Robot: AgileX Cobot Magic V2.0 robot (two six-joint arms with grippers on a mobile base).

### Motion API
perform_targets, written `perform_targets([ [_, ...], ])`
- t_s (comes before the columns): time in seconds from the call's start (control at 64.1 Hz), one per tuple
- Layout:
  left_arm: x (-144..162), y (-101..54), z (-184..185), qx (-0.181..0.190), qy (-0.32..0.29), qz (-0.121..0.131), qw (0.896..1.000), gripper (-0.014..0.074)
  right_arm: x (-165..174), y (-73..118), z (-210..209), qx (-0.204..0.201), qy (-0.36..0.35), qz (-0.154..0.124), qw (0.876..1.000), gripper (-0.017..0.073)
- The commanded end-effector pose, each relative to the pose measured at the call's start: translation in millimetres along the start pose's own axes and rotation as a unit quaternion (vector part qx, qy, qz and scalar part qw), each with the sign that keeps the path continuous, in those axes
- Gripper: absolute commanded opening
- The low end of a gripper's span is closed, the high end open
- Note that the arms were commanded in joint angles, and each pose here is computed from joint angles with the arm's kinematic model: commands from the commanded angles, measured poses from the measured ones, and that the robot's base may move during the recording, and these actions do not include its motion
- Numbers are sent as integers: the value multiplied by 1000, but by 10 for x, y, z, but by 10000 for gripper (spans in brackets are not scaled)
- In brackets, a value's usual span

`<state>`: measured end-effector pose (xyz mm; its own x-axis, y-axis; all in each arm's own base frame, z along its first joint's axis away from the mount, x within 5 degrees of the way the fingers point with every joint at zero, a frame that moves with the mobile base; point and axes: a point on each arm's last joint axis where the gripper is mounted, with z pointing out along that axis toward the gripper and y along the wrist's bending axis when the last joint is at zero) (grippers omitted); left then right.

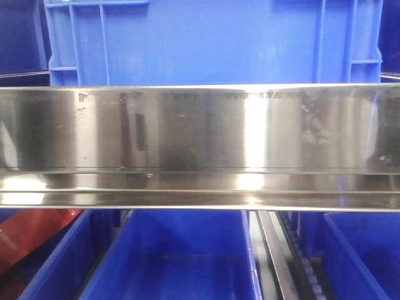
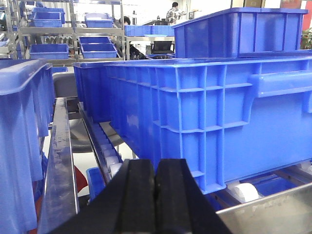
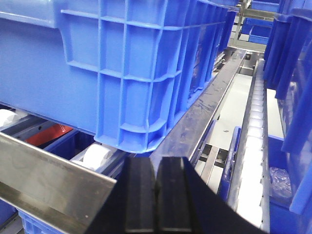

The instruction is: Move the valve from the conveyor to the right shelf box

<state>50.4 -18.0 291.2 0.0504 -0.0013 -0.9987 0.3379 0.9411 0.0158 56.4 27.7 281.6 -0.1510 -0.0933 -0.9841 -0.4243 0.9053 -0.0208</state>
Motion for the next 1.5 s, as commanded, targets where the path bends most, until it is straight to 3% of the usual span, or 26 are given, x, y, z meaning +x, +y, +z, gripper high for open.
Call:
perform_targets([
  [0.0,-15,7,-7,-7,-12,-5,1000,-111,-21,-9,-7,6,-16,-4,1000,-162],
  [0.203,92,87,-34,-87,-7,0,996,-111,-21,-9,-7,6,-16,-4,1000,-162],
  [0.359,387,149,-79,-158,-18,6,987,-111,-21,-9,-7,6,-16,-4,1000,-162],
  [0.499,689,186,-63,-186,-14,7,982,-111,-21,-9,-7,6,-16,-4,1000,-162],
  [0.593,752,197,-54,-192,-33,11,981,-111,-21,-9,-7,6,-16,-4,1000,-162],
  [0.639,820,199,-53,-192,4,4,981,-111,-21,-9,-7,6,-16,-4,1000,-162],
  [1.481,792,198,-52,-191,-11,7,981,-111,-21,-9,-7,6,-16,-4,1000,-162],
])
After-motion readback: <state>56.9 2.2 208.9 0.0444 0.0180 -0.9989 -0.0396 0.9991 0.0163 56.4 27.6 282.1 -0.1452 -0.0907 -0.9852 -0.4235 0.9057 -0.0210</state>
